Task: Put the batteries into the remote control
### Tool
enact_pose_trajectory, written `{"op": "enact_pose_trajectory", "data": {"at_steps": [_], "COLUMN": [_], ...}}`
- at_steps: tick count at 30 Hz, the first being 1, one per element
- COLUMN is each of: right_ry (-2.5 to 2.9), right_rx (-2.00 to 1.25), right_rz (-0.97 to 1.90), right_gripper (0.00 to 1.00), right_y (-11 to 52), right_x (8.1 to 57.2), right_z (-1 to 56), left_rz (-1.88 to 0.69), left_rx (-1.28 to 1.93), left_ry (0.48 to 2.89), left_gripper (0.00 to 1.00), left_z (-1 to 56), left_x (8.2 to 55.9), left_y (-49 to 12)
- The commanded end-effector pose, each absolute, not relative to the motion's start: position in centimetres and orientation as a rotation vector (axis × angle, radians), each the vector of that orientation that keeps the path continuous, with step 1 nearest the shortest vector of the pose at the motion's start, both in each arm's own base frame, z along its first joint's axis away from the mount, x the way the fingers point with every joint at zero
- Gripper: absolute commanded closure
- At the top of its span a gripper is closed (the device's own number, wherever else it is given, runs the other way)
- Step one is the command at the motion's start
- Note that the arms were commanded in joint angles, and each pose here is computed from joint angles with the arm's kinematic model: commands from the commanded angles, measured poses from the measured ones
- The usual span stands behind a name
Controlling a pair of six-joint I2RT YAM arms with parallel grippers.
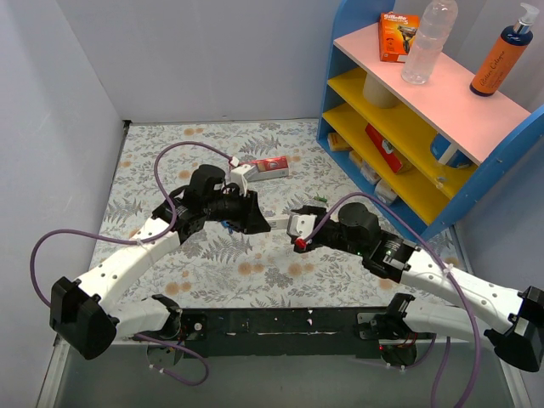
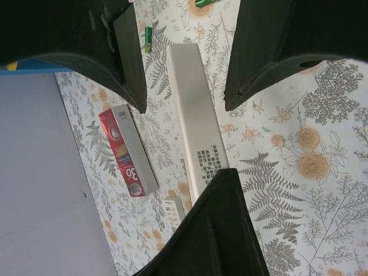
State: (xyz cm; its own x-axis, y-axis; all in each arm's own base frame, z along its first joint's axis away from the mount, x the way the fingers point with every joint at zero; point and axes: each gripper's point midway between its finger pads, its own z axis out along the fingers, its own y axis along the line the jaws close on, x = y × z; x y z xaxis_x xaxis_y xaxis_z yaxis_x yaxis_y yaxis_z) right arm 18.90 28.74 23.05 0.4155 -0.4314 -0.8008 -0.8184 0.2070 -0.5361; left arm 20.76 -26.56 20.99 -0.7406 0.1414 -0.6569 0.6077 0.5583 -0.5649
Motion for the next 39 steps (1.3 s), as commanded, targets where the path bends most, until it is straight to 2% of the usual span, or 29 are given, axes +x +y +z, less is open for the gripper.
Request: {"op": "enact_pose_trajectory", "data": {"at_steps": [1, 8, 14, 18, 20, 21, 22, 23, 26, 27, 30, 39], "right_ry": [1.068, 1.042, 1.054, 1.063, 1.077, 1.083, 1.089, 1.097, 1.110, 1.120, 1.158, 1.112], "right_rx": [-1.465, -1.526, -1.550, -1.546, -1.545, -1.537, -1.526, -1.518, -1.444, -1.419, -1.314, -1.102], "right_rz": [0.348, 0.406, 0.412, 0.423, 0.423, 0.419, 0.425, 0.434, 0.494, 0.507, 0.588, 0.912], "right_gripper": [0.37, 0.37, 0.44, 0.66, 0.74, 0.89, 0.95, 0.99, 0.99, 0.99, 0.99, 0.99], "right_y": [30.3, 32.0, 32.4, 32.4, 32.3, 32.2, 32.2, 32.1, 32.3, 32.1, 32.1, 31.9], "right_x": [19.3, 18.6, 18.6, 18.4, 18.4, 18.5, 18.5, 18.4, 18.1, 18.0, 17.7, 14.8], "right_z": [25.6, 24.9, 24.0, 23.8, 23.5, 23.5, 23.6, 23.4, 24.4, 24.5, 25.2, 28.9], "left_rz": [-1.225, -1.228, -1.252, -1.262, -1.271, -1.274, -1.274, -1.271, -1.244, -1.233, -1.197, -1.112], "left_rx": [0.668, 0.652, 0.661, 0.664, 0.667, 0.669, 0.676, 0.682, 0.699, 0.707, 0.715, 0.747], "left_ry": [2.184, 2.192, 2.184, 2.180, 2.166, 2.155, 2.143, 2.110, 2.021, 1.963, 1.823, 1.476], "left_gripper": [1.00, 1.00, 1.00, 1.00, 1.00, 1.00, 1.00, 0.80, 0.44, 0.27, 0.09, 0.06], "left_z": [24.0, 24.4, 24.8, 24.9, 24.9, 25.1, 25.2, 25.5, 25.7, 26.7, 27.8, 29.0], "left_x": [19.5, 19.5, 19.4, 19.3, 19.2, 19.2, 19.2, 19.2, 19.4, 19.1, 18.9, 17.9], "left_y": [-27.2, -27.1, -27.2, -27.3, -27.2, -27.2, -27.2, -27.2, -26.9, -26.6, -26.0, -24.5]}}
